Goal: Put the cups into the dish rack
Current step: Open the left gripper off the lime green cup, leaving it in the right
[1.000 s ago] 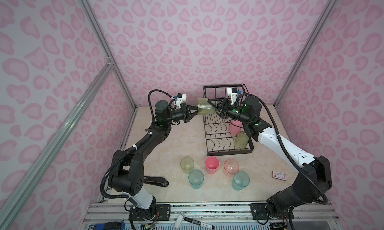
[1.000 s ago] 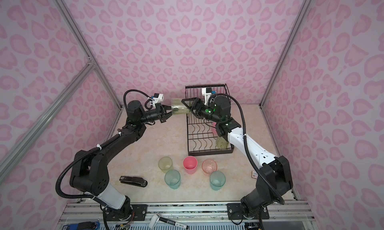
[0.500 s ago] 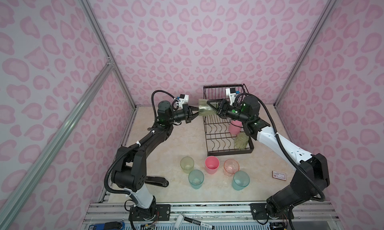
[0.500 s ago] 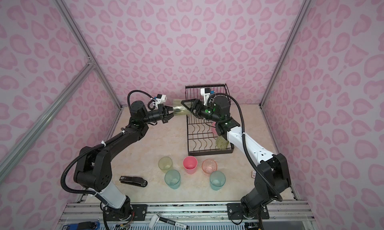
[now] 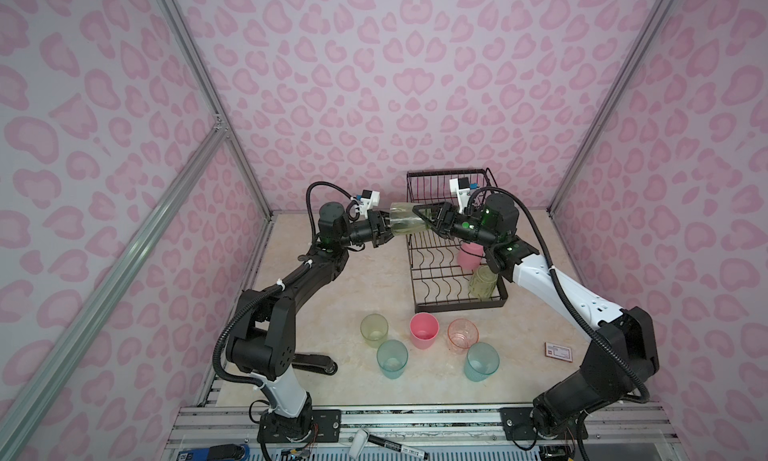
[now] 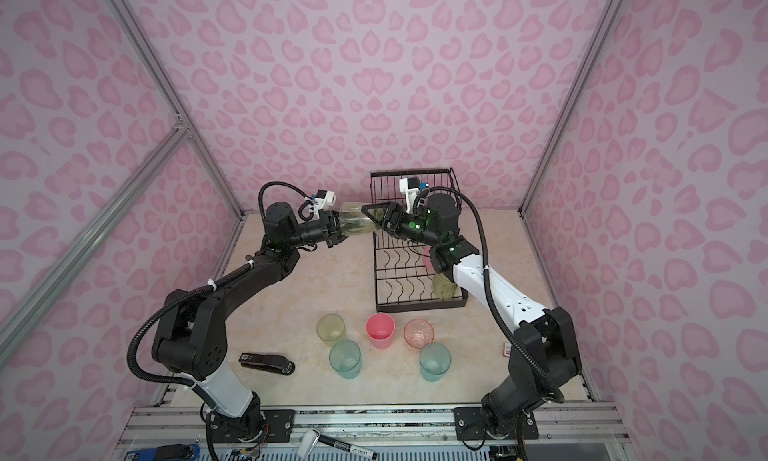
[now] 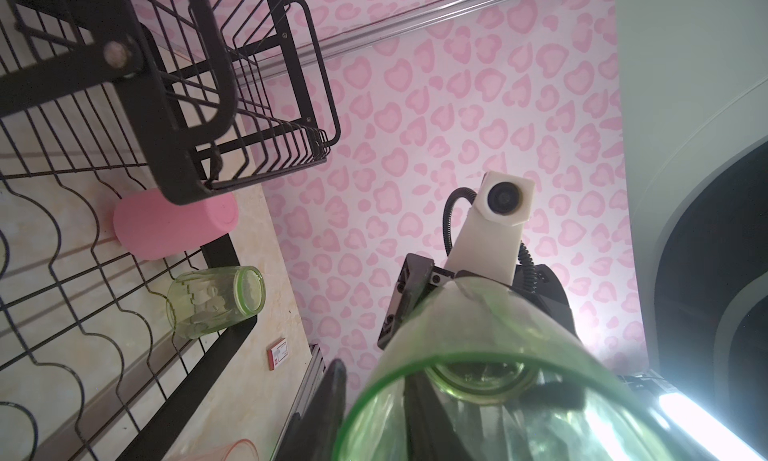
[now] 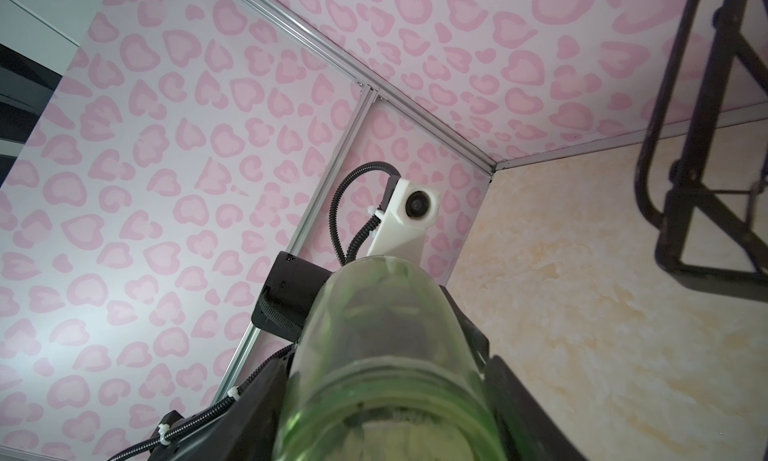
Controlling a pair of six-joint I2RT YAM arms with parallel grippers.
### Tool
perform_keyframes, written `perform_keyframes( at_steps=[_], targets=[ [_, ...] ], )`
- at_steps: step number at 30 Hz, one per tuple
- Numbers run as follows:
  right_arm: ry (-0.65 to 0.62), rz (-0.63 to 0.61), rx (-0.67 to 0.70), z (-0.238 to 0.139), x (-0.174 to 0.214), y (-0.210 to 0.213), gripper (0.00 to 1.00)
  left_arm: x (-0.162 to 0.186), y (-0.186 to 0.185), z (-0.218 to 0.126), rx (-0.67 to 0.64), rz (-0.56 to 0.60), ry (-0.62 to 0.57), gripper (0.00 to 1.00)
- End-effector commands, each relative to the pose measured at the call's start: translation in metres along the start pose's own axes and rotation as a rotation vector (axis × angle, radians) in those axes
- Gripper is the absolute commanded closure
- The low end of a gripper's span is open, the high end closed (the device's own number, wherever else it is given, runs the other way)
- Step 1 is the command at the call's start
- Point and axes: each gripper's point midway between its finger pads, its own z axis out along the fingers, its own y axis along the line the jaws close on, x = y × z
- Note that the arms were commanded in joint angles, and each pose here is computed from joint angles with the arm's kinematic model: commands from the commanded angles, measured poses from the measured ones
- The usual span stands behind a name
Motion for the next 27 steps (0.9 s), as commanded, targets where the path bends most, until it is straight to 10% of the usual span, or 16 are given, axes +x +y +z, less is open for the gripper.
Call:
perform_keyframes(
  at_steps=[1,9,27],
  targets=[
    [-0.001,-0.038,0.059,-0.003,0.003,-0.011,0.43,-0.005,-0.006,-0.001,0.018,0.05,-0.006,0.66],
    [-0.018,-0.113,0.152,-0.017,0.004,-0.018,0.44,-0.01,0.0,-0.011,-0.009,0.054,-0.039,0.44],
    [0.005,-0.328,0.574,-0.077,0.02,-0.069,0.44,-0.016,0.038,-0.054,-0.353,0.134,-0.175,0.31]
  ],
)
